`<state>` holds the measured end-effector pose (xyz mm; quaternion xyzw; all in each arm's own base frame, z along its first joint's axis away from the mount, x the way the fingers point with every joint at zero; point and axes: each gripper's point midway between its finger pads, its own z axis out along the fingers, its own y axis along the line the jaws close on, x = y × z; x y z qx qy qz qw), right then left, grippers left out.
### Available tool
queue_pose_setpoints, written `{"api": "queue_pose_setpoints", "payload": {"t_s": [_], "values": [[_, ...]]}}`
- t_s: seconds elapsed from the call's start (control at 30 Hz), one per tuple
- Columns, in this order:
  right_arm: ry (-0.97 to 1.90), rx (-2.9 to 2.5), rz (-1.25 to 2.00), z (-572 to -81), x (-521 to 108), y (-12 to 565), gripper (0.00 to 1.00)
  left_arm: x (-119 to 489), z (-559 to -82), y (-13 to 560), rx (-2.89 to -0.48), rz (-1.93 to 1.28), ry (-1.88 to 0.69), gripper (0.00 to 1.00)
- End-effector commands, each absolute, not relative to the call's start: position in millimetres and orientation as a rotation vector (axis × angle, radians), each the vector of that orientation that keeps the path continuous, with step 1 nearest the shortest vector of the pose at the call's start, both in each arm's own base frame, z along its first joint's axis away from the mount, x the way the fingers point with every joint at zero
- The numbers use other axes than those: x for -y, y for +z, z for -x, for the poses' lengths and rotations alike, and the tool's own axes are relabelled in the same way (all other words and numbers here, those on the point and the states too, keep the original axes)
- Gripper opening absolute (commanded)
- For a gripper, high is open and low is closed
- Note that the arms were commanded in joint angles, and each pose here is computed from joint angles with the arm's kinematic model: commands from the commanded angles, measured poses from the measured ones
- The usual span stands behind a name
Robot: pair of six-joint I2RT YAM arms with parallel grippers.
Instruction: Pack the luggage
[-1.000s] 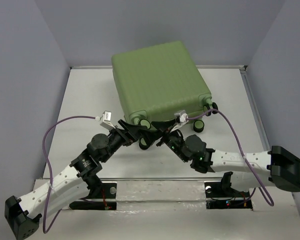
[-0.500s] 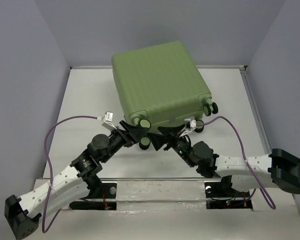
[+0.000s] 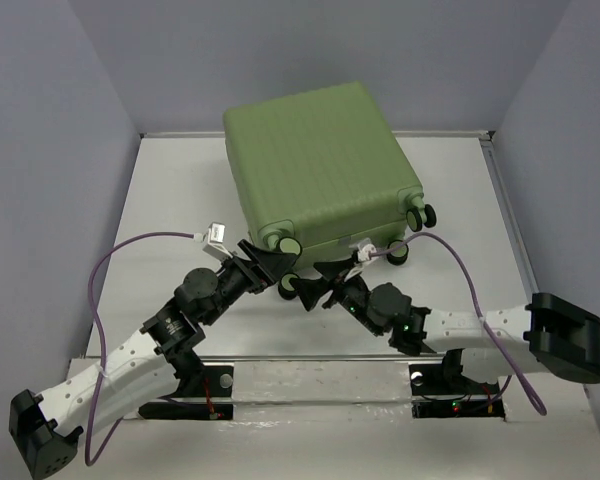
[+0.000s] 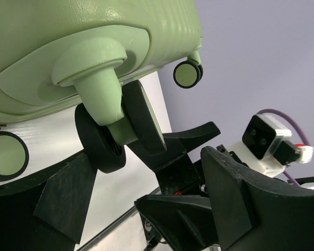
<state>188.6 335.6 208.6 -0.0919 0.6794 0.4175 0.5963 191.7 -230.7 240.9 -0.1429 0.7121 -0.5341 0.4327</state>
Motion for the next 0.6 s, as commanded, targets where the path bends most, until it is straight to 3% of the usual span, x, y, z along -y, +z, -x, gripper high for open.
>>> {"api": "queue_pose_setpoints", "payload": {"t_s": [0.0, 0.33, 0.43, 0.57], "values": [[0.931, -1.480, 0.263, -202.6, -361.6, 246.6, 0.88, 229.0, -188.1, 316.1, -1.499, 0.350, -1.520, 0.88], [0.939, -1.398, 0.157, -235.8, -389.6, 266.9, 0.88, 226.9, -185.9, 313.6, -1.498, 0.350, -1.523, 0.88], [0.941, -1.373, 0.083, -247.4, -392.1, 268.6, 0.83, 226.9, -185.1, 312.1, -1.500, 0.347, -1.524, 0.88], [0.955, -1.327, -0.009, -256.2, -392.3, 276.7, 0.52, 224.0, -184.6, 308.0, -1.510, 0.349, -1.506, 0.88]]}}
